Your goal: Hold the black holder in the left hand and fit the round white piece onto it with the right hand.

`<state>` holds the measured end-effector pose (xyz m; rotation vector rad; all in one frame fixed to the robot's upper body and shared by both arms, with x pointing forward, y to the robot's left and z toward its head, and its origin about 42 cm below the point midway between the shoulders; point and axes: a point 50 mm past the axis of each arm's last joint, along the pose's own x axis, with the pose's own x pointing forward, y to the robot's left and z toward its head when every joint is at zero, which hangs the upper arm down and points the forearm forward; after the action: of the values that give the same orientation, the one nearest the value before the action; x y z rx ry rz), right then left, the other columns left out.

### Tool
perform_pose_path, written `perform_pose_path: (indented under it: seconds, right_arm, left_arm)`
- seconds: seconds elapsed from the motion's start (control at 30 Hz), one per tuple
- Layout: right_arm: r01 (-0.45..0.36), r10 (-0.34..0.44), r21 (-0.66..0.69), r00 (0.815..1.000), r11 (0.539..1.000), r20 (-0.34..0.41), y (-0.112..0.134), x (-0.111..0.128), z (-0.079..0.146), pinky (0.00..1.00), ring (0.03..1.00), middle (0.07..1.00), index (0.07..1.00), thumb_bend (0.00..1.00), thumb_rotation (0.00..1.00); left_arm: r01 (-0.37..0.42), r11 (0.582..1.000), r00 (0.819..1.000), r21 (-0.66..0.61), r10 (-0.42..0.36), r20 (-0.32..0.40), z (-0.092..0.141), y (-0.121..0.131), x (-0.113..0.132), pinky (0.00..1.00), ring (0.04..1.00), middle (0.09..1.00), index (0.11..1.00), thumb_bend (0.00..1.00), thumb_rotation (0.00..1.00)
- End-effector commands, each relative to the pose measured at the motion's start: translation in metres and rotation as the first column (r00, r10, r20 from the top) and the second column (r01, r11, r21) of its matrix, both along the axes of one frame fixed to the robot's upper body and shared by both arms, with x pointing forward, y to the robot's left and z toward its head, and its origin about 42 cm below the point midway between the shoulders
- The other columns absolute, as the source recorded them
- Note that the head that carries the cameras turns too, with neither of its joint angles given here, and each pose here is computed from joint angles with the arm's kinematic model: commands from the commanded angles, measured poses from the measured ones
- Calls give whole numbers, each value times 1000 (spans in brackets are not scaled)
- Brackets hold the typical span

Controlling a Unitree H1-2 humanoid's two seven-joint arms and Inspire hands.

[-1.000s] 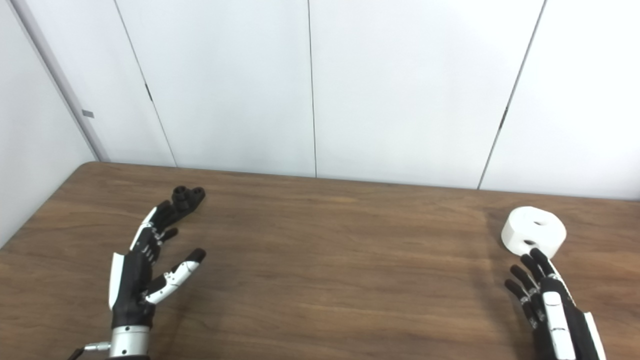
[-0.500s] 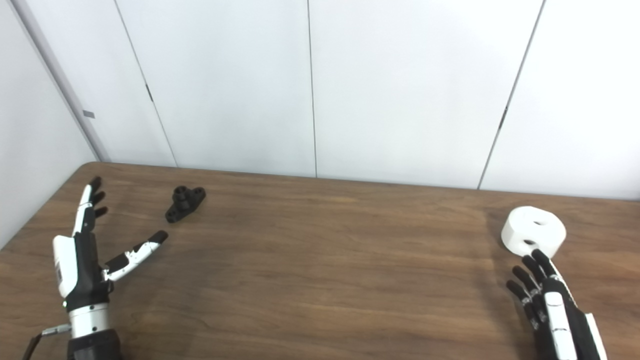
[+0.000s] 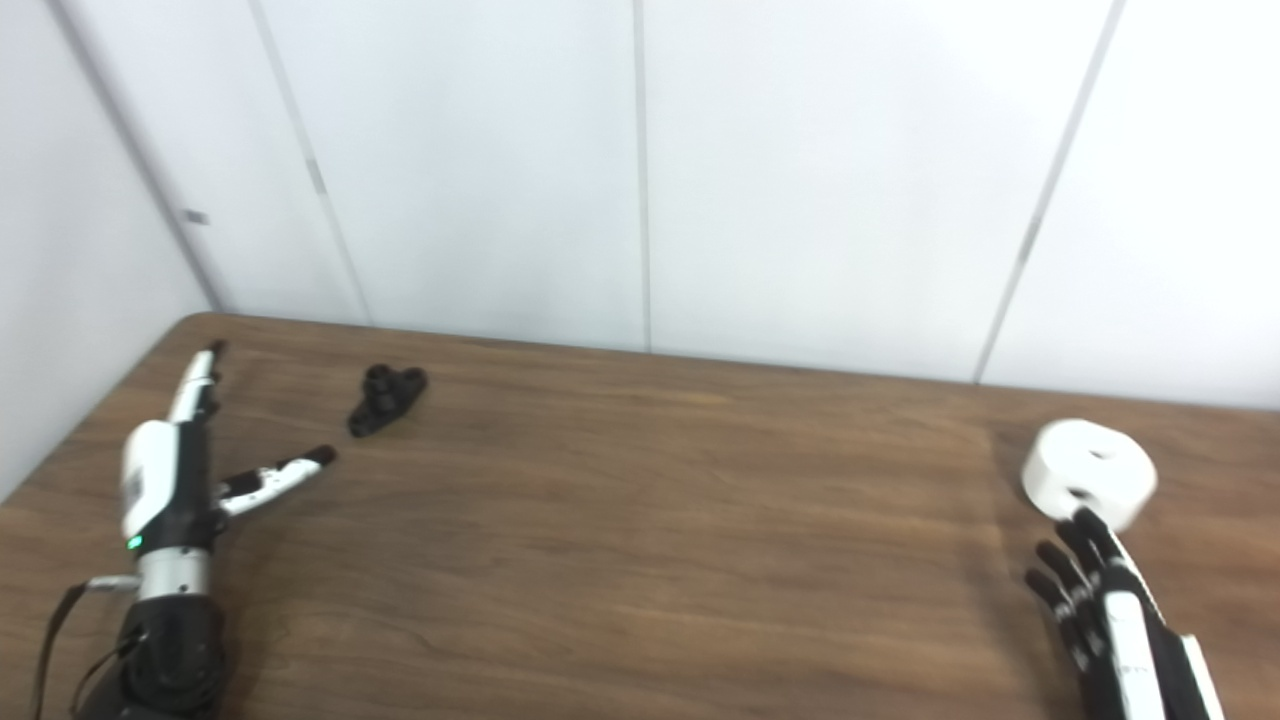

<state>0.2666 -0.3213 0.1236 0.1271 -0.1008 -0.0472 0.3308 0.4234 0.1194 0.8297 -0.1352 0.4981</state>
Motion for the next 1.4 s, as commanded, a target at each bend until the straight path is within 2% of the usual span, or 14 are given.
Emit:
perform_pose_path:
  seconds: [0.0, 0.1, 0.2, 0.33, 0.47, 0.73, 1.03, 1.13, 1.27, 1.33, 1.37]
  right_arm:
    - [-16, 17, -15, 997, 1000, 79, -1, 5, 15, 870, 898, 922, 906, 290, 800]
    - [-13, 15, -19, 997, 1000, 77, -1, 4, 16, 873, 896, 921, 908, 294, 791]
    - [-9, 10, -21, 997, 1000, 76, 0, 4, 16, 864, 893, 918, 905, 298, 789]
    - [-11, 13, -19, 997, 1000, 76, 0, 4, 15, 865, 897, 920, 904, 302, 791]
    - [-16, 17, -9, 997, 1000, 75, 2, 3, 15, 866, 898, 915, 906, 314, 767]
    - [-21, 22, -12, 997, 1000, 70, 3, 2, 14, 871, 907, 929, 921, 308, 792]
    - [-23, 24, -8, 997, 1000, 73, 6, 3, 16, 865, 901, 921, 910, 311, 770]
    - [-25, 25, -2, 997, 1000, 73, 8, 3, 17, 854, 895, 913, 901, 292, 748]
    - [-20, 20, -2, 997, 1000, 68, 11, 3, 17, 840, 893, 913, 899, 303, 723]
    - [-22, 23, -4, 997, 1000, 69, 12, 3, 17, 844, 889, 911, 900, 303, 726]
    - [-26, 26, -3, 997, 1000, 70, 13, 2, 17, 844, 889, 911, 900, 303, 726]
  left_arm:
    - [4, 1000, 995, -7, -5, -95, -16, 6, -3, 896, 964, 975, 955, 1000, 329]
    - [33, 999, 986, 9, -31, -164, -15, 13, 7, 885, 971, 987, 947, 1000, 362]
    - [49, 998, 975, 26, -42, -216, -10, 19, 15, 926, 984, 994, 945, 1000, 371]
    - [59, 998, 964, 3, -56, -260, -7, 25, 22, 876, 961, 972, 922, 1000, 367]
    - [63, 998, 954, 0, -60, -293, -3, 29, 26, 873, 956, 963, 910, 1000, 392]
    - [86, 996, 934, -32, -92, -346, 3, 28, 31, 910, 979, 975, 920, 1000, 364]
    - [109, 993, 915, -32, -113, -387, 8, 20, 38, 908, 986, 966, 862, 1000, 383]
    - [117, 992, 914, -48, -127, -386, 10, 17, 41, 935, 997, 968, 859, 1000, 379]
    - [133, 990, 924, -51, -143, -355, 11, 10, 46, 931, 998, 959, 845, 1000, 340]
    - [141, 989, 928, -47, -148, -342, 10, 7, 48, 856, 955, 939, 829, 1000, 331]
    - [145, 988, 931, -54, -155, -331, 9, 5, 49, 853, 954, 938, 829, 1000, 331]
